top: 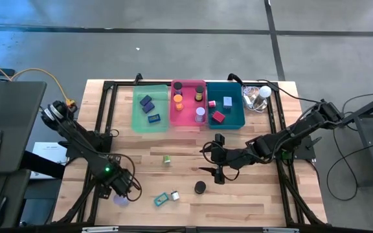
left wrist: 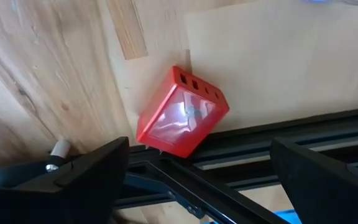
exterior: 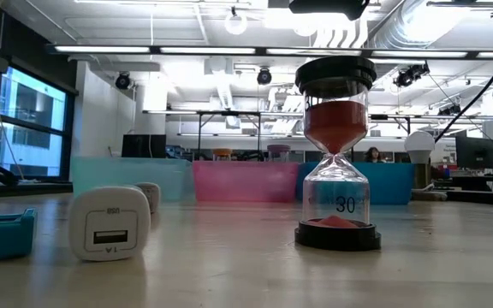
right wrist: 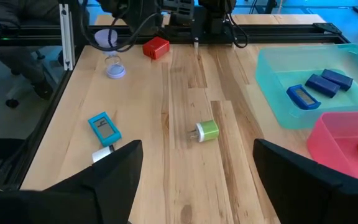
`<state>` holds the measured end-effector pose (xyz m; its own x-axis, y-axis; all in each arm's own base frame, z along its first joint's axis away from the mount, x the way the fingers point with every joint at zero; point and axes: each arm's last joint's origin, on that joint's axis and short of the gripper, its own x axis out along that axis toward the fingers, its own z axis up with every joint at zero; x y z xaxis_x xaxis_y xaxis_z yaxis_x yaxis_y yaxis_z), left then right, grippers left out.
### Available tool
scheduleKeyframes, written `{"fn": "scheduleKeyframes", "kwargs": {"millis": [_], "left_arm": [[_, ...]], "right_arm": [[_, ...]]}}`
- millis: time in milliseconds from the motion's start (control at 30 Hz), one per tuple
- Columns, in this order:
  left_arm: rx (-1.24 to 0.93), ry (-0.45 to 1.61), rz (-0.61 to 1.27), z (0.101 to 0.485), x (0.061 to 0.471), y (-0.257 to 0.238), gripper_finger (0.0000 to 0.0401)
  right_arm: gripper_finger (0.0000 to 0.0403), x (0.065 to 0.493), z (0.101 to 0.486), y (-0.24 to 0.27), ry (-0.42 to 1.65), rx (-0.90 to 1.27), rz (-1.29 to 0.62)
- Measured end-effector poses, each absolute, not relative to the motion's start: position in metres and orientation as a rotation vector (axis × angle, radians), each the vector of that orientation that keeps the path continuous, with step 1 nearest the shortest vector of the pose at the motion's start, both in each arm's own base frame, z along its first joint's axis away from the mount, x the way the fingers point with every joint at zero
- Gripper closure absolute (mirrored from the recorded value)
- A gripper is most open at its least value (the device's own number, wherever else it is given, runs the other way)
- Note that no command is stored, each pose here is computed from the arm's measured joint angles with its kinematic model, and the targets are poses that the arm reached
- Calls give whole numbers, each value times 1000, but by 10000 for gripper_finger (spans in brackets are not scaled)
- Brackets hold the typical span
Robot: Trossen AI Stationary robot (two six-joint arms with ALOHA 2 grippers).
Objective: Pick & Place Office items
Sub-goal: Put the red charger adapter into the blue bin
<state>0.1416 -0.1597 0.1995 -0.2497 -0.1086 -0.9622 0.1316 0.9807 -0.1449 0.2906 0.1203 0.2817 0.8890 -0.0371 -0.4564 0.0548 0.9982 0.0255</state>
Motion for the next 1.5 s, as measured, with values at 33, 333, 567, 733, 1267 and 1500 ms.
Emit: {"fn": "scheduleKeyframes", "kwargs": {"millis": [33,333,567,733,1267,1500], "left_arm": [[21,1815,-223,197,141,-160,22],[108,1928,-185,165,143,-161,22],[147,1946,-207,154,146,-165,22],[151,1942,-244,143,148,-167,22],[68,2003,-225,127,147,-153,110],[50,2009,-224,127,151,-147,199]], "right_arm": [[109,291,282,120,474,38,-48],[109,291,282,120,474,38,-47],[109,291,282,121,476,39,-41],[109,291,282,121,476,39,-41],[109,291,282,121,475,44,-41],[109,291,282,121,475,44,-41]]}}
